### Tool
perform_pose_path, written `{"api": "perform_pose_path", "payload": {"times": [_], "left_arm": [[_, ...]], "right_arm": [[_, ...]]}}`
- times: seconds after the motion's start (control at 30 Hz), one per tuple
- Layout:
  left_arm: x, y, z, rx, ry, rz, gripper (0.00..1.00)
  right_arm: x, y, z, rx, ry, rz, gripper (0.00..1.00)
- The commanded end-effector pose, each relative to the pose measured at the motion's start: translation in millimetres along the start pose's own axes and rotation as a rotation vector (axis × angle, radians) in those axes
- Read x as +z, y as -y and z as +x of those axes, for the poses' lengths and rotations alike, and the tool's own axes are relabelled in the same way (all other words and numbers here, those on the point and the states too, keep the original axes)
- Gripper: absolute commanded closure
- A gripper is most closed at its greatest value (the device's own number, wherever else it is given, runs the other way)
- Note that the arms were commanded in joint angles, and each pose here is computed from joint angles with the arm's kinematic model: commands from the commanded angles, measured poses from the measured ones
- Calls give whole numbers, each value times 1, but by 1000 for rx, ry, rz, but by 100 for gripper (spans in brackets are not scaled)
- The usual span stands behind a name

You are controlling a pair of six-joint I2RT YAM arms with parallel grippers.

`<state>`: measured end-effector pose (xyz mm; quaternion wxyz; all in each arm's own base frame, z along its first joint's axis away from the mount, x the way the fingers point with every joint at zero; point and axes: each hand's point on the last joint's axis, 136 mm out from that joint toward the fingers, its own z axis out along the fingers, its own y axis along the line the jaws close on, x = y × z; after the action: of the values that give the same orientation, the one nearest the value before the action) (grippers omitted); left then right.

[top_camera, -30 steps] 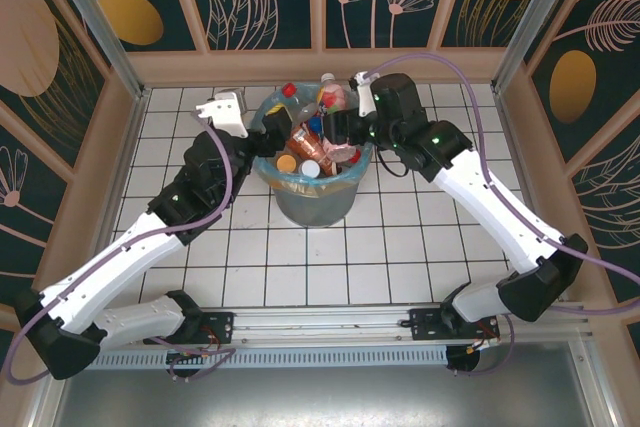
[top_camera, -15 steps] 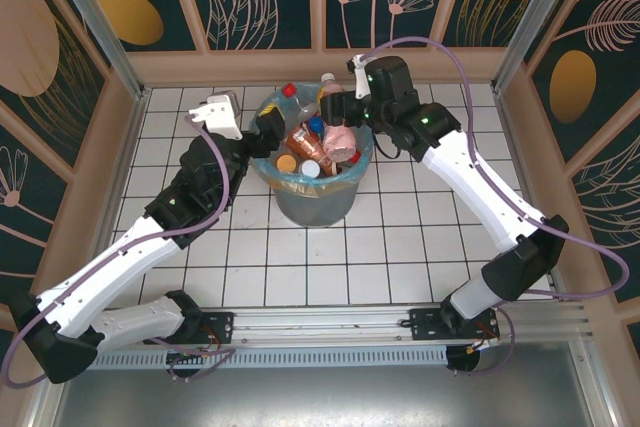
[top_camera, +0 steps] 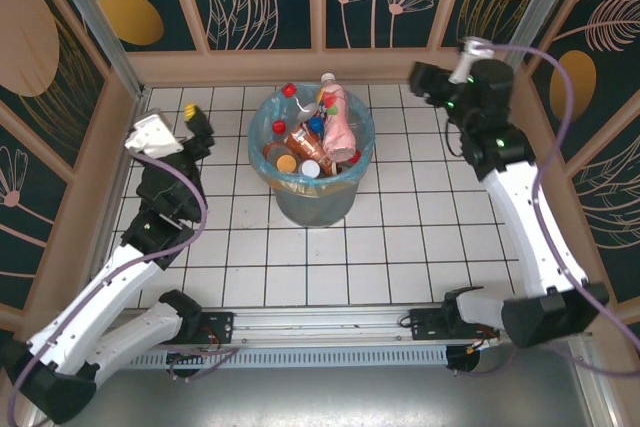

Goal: Put the plastic bottles in the bin

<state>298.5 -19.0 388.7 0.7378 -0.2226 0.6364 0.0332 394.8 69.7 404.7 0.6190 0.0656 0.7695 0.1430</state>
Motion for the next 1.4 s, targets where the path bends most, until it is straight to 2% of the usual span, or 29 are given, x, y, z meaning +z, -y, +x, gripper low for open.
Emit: {"api": "perform_pose_path", "payload": {"times": [0.0, 0.1, 0.2, 0.37, 0.53, 0.63, 0.77, 0.87, 1.1, 1.23, 1.3, 1.37], "left_arm": [[9, -38, 27, 21, 6, -129, 13], [15, -69, 66, 59, -25, -202, 13], [13, -91, 101, 90, -51, -234, 13], [13, -120, 168, 138, -126, -222, 13], [23, -132, 207, 192, -177, -150, 8], [31, -124, 214, 200, -190, -60, 6], [31, -108, 207, 223, -129, 84, 3], [30, -103, 205, 213, -108, 122, 2], [26, -93, 202, 193, -74, 195, 2], [31, -81, 216, 203, -95, 264, 1], [38, -81, 225, 211, -123, 254, 2], [50, -86, 234, 210, -149, 206, 1]], "right_arm": [[-2, 71, 10, 17, 132, 215, 17], [-7, 124, 52, -67, 174, 353, 16], [-11, 150, 93, -116, 192, 410, 14], [-7, 155, 162, -168, 170, 319, 13], [-11, 149, 192, -184, 236, 197, 13], [-11, 151, 209, -160, 235, 154, 13], [-18, 146, 223, -173, 264, 84, 13], [-22, 152, 227, -151, 290, 70, 13], [-12, 169, 229, -88, 249, 130, 10], [-9, 172, 229, -92, 244, 160, 9], [-7, 173, 230, -96, 237, 178, 7], [-5, 174, 230, -100, 232, 197, 1]]}}
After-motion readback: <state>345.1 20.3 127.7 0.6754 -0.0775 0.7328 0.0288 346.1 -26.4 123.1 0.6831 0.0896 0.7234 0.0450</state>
